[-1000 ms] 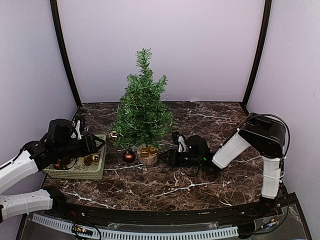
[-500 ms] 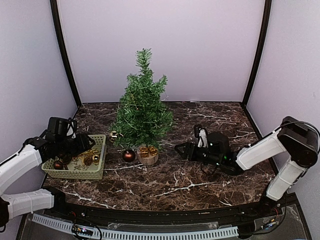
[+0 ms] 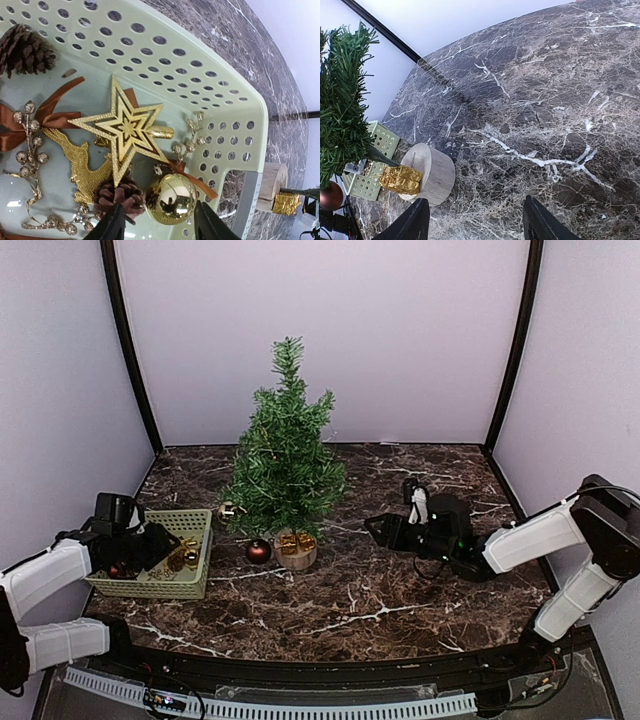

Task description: Decorate the small christmas tree

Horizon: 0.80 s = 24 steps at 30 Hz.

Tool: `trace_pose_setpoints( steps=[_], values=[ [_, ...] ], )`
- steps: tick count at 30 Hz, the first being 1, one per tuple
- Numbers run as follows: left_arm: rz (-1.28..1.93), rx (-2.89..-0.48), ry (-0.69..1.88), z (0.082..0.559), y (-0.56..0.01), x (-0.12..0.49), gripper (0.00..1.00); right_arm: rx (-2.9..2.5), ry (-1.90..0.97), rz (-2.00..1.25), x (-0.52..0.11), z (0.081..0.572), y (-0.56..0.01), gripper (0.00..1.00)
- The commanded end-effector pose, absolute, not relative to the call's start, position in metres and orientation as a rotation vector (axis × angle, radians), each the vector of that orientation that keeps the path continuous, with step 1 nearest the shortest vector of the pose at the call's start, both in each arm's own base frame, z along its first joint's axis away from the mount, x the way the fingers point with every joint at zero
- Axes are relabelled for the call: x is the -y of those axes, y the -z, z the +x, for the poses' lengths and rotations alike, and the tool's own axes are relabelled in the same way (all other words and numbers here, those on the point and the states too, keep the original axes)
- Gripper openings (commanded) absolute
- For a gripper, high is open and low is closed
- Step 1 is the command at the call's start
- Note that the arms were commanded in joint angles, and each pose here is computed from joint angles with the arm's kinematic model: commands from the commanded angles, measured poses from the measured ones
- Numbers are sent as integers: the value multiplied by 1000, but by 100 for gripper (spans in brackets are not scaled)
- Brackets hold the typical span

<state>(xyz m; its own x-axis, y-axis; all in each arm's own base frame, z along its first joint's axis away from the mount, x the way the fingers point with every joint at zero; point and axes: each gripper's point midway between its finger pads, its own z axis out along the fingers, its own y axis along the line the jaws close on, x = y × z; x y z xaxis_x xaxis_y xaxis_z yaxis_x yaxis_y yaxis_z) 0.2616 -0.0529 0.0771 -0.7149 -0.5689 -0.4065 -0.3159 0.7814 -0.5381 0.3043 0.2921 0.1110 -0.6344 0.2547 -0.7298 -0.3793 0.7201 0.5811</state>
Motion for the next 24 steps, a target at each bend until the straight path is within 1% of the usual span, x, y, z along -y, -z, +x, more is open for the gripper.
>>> trace_pose_setpoints(
  steps=[1,7,16,18,21,24],
  values=[
    [-717,-2328,614,273,-76,43,48,-2031,-941,-110,-292,306,-116,64],
    [-780,-2310,661,283,-62,37,45,-2021,-951,-102,-292,308,-118,64],
    [-806,-2306,634,294,-48,28,42,-2026,-945,-93,-288,308,-117,64],
    [-813,-2309,631,295,-44,26,40,-2028,-944,-90,-287,308,-116,64],
    [-827,-2309,632,298,-40,25,34,-2032,-940,-84,-286,309,-114,64],
    [-833,-2313,648,299,-36,26,33,-2033,-939,-81,-286,309,-114,64]
  ],
)
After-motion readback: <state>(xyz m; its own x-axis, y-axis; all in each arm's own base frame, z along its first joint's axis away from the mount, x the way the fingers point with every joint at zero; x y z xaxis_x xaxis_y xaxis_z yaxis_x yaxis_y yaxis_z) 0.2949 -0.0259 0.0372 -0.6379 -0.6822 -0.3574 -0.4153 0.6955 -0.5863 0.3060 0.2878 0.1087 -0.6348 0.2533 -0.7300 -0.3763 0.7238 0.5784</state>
